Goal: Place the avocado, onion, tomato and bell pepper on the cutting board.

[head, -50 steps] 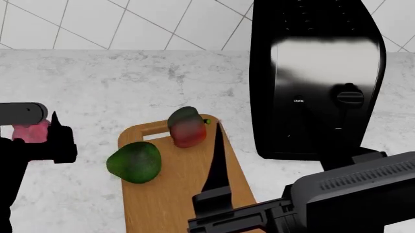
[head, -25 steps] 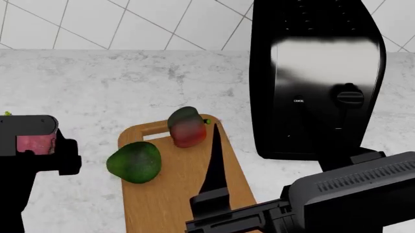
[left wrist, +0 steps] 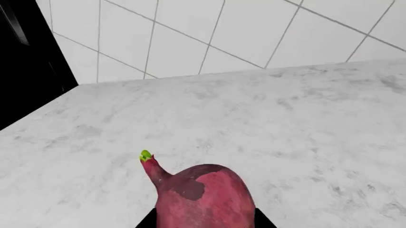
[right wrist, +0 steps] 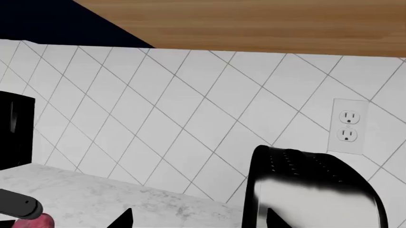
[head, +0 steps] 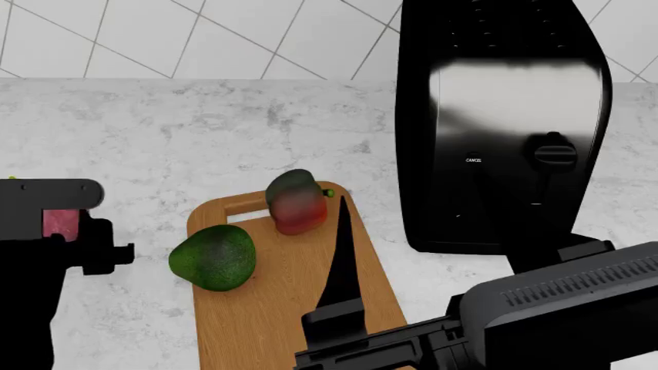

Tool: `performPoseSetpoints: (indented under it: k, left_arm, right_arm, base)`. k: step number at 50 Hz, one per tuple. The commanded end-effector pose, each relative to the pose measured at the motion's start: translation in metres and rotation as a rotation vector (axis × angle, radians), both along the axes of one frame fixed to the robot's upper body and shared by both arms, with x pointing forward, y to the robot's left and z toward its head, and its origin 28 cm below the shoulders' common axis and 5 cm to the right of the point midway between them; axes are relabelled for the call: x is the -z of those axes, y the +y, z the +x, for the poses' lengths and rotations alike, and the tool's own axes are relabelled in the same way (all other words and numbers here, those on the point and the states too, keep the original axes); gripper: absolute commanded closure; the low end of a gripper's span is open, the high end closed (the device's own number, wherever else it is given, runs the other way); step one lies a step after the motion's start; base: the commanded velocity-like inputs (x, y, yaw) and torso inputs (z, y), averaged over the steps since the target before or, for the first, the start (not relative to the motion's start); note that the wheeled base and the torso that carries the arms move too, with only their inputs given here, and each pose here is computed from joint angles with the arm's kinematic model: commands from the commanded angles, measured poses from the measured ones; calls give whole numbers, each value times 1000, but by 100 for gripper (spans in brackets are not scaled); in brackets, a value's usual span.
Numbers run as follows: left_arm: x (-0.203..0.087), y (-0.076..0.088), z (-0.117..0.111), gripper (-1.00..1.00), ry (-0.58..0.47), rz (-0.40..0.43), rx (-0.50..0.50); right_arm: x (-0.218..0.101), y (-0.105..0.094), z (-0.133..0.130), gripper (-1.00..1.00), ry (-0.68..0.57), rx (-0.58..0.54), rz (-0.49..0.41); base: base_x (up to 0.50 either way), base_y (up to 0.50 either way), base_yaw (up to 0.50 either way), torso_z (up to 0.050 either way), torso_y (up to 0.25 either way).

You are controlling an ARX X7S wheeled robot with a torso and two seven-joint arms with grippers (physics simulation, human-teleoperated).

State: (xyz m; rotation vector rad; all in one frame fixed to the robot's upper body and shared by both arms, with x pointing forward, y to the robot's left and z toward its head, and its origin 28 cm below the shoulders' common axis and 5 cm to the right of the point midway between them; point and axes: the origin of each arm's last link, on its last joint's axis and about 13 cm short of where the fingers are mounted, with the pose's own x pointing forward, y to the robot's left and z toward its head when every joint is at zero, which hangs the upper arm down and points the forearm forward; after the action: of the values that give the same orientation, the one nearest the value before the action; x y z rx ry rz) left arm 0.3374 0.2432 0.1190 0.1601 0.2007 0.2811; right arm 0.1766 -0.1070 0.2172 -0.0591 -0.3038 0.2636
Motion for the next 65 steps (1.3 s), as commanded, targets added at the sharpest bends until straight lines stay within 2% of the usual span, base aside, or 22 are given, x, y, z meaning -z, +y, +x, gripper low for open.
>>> performPoseSetpoints:
  k: [1, 9, 12, 16, 23, 26, 31, 33, 36, 40, 43, 44, 47, 57, 65]
  left_arm:
    - [8, 0, 7, 100, 20, -32, -2]
    - [3, -2, 3, 100, -6, -36, 27]
    - [-9, -3, -5, 100, -115, -23, 5]
    - [-29, -8, -32, 100, -226, -102, 48]
    - [-43, -6, -69, 100, -339, -198, 55]
    - [-45, -3, -94, 100, -412, -264, 58]
    - [-41, 8, -110, 100, -469, -317, 43]
    - [-40, 13, -118, 100, -491, -330, 48]
    - [-40, 21, -121, 100, -523, -359, 23]
    - [-38, 28, -125, 100, -543, -387, 10]
    - [-40, 31, -132, 100, -573, -413, 6]
    - [-42, 33, -135, 100, -586, -418, 10]
    - [-43, 35, -139, 100, -621, -432, 10]
    - [-39, 36, -141, 100, -640, -474, 17]
    - [-38, 33, -145, 100, -652, -493, 47]
  right_arm:
    - [-1, 0, 1, -100, -19, -3, -3]
    - [-1, 0, 1, -100, -17, -6, -4]
    - [-1, 0, 0, -100, -19, -6, -3]
    - [-3, 1, -1, -100, -31, -14, 0]
    - [-3, 2, -1, -100, -32, -15, 6]
    - [-8, 5, 2, -100, -40, -63, -3]
    - [-22, 4, 19, -100, 31, -191, -63]
    - [-36, 5, 24, -100, 71, -284, -99]
    - [-54, 5, 26, -100, 114, -357, -127]
    - [-71, 2, 32, -100, 191, -378, -180]
    - [-82, 3, 36, -100, 226, -427, -187]
    - [-88, 4, 37, -100, 237, -480, -191]
    - [-98, 8, 36, -100, 267, -539, -231]
    - [-114, 13, 27, -100, 335, -640, -302]
    - [-122, 21, 18, -100, 383, -733, -411]
  base:
    - [0, 0, 0, 0, 0]
    - [0, 0, 1, 0, 0]
    - [0, 0, 1, 0, 0]
    - [0, 0, 0, 0, 0]
    - [0, 0, 0, 0, 0]
    - [0, 0, 0, 0, 0]
    - [0, 0, 0, 0, 0]
    - [0, 0, 0, 0, 0]
    - [0, 0, 0, 0, 0]
    - [0, 0, 0, 0, 0]
    - [0, 0, 0, 0, 0]
    - [0, 0, 0, 0, 0]
    - [0, 0, 0, 0, 0]
    - [0, 0, 0, 0, 0]
    - [0, 0, 0, 0, 0]
